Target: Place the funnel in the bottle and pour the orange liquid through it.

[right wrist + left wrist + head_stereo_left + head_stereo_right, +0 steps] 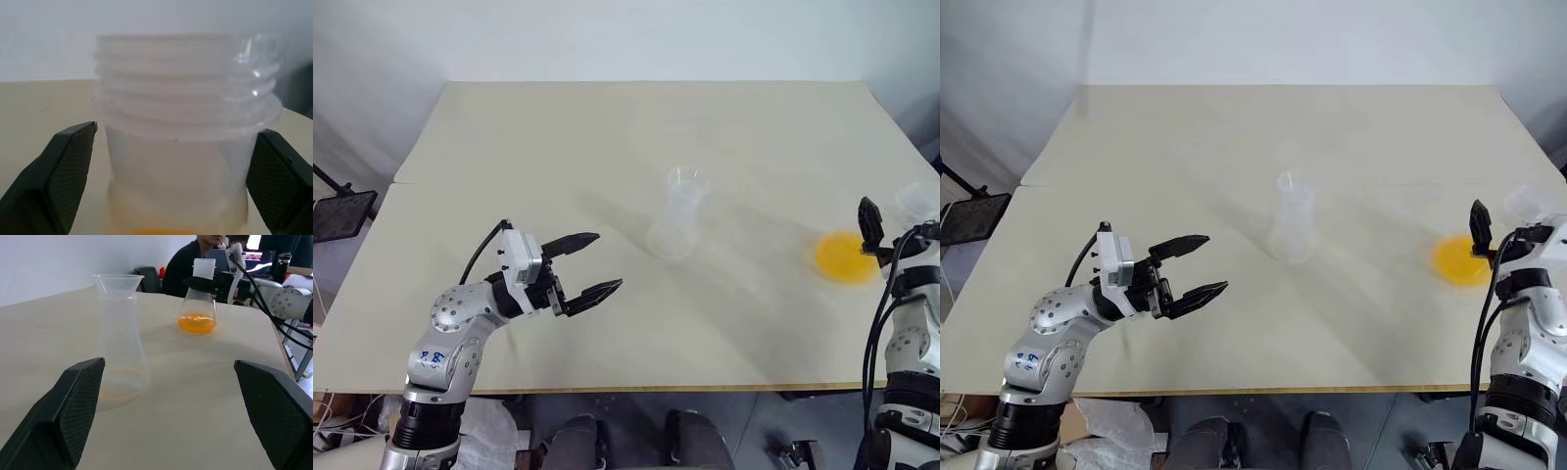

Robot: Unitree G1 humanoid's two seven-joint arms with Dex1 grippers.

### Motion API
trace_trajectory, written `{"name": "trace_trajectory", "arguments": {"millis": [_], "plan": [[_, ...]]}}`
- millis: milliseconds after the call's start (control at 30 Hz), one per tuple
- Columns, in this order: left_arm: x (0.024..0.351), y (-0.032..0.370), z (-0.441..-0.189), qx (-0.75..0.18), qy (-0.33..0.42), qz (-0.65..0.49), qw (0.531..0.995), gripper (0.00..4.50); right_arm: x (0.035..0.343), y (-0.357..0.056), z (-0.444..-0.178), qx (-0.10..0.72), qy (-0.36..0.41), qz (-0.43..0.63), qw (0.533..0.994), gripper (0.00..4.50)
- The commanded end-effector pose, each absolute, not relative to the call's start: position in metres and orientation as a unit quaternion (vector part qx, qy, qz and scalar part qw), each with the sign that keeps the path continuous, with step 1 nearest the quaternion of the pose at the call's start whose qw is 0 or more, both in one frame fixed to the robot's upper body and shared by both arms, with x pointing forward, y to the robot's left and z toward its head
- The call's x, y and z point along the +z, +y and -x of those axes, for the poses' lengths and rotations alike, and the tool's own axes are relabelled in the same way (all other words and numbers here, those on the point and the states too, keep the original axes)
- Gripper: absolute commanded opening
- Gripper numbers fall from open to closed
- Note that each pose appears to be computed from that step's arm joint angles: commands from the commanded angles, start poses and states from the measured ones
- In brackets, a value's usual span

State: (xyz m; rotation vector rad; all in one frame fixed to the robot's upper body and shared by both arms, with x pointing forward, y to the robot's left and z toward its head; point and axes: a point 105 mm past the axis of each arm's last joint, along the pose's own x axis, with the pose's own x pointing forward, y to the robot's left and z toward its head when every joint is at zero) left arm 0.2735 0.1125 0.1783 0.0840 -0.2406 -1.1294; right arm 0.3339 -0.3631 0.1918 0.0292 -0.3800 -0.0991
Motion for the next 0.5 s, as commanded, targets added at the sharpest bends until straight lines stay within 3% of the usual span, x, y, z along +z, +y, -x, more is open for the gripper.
{"name": "trace_trajectory", "arguments": {"millis": [33,467,500], "plan": [[0.1875,0.1074,-0.2678,-0.543,-0.134,-0.039,0.828,4.5,0.2148,-0.3728,-0.3287,-0.06,-0.218,0.005,0.974,4.47],[0.1887,0.1052,-0.2701,-0.543,-0.139,-0.039,0.827,4.5,0.22,-0.3751,-0.3307,-0.058,-0.218,0.009,0.974,4.47],[0.1885,0.105,-0.2701,-0.544,-0.139,-0.039,0.827,4.5,0.2205,-0.3751,-0.3305,-0.057,-0.219,0.01,0.974,4.3]]}}
